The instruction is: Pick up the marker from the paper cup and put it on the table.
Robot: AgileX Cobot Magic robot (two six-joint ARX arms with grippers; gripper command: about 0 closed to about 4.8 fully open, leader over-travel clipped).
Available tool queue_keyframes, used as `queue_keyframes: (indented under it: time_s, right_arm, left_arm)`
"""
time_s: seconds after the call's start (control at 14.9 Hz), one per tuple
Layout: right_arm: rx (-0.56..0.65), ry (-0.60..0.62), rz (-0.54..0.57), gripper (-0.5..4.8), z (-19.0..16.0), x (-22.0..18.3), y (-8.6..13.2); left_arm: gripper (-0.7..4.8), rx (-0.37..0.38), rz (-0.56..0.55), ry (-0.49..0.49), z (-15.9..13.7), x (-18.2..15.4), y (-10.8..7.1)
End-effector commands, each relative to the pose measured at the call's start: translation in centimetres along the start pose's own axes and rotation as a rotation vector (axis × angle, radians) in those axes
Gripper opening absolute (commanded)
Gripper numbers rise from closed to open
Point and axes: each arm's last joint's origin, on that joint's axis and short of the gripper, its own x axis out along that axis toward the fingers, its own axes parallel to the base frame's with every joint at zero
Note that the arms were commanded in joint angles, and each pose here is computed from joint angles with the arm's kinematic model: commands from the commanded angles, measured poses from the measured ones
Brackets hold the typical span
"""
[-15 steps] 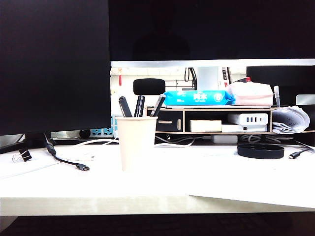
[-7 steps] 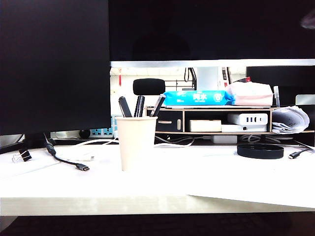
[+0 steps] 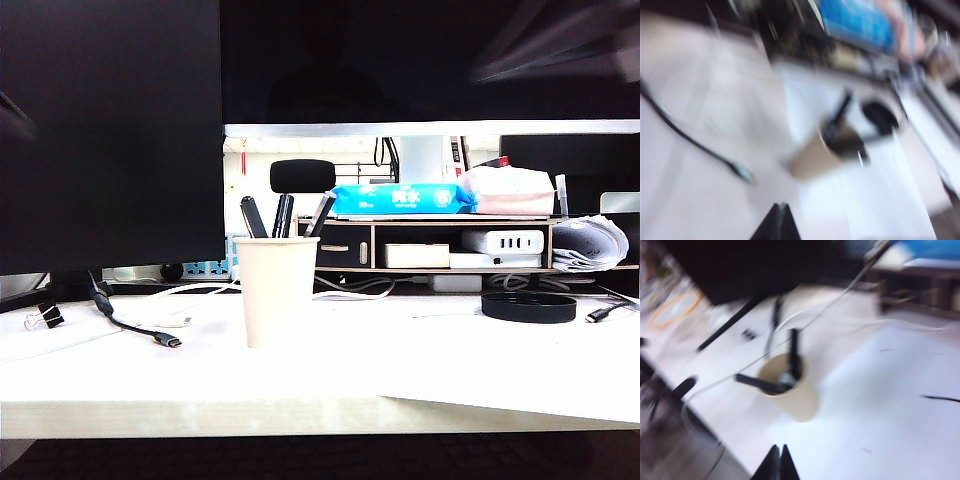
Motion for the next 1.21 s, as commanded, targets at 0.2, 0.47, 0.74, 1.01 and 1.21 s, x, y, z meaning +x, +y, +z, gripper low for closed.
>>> queue_keyframes:
  time_s: [0.2, 0.47, 0.74, 1.01, 1.21]
  right_arm:
    - [-0.112, 0.111, 0.064, -0.06, 4.1, 6.0, -1.4]
    - [-0.067, 0.195, 0.228, -0.06, 6.6, 10.5, -3.2]
    - [-0.008, 0.249, 0.378, -0.04, 7.4, 13.7, -4.6]
    - [0.030, 0.290, 0.409, 0.30, 6.1, 15.5, -5.8]
    - [0.048, 0.313, 0.410, 0.30, 5.2, 16.5, -6.3]
  left_arm:
    - [-0.05, 0.072, -0.154, 0.169, -1.4, 3.3, -1.6]
    - [-0.05, 0.083, -0.234, 0.128, -0.9, 3.9, -1.9]
    - [-0.05, 0.089, -0.245, 0.114, -0.7, 3.9, -2.0]
    - [-0.05, 0.089, -0.246, 0.114, -0.7, 3.9, -2.0]
    - [-0.05, 0.095, -0.260, 0.093, -0.5, 3.8, -2.1]
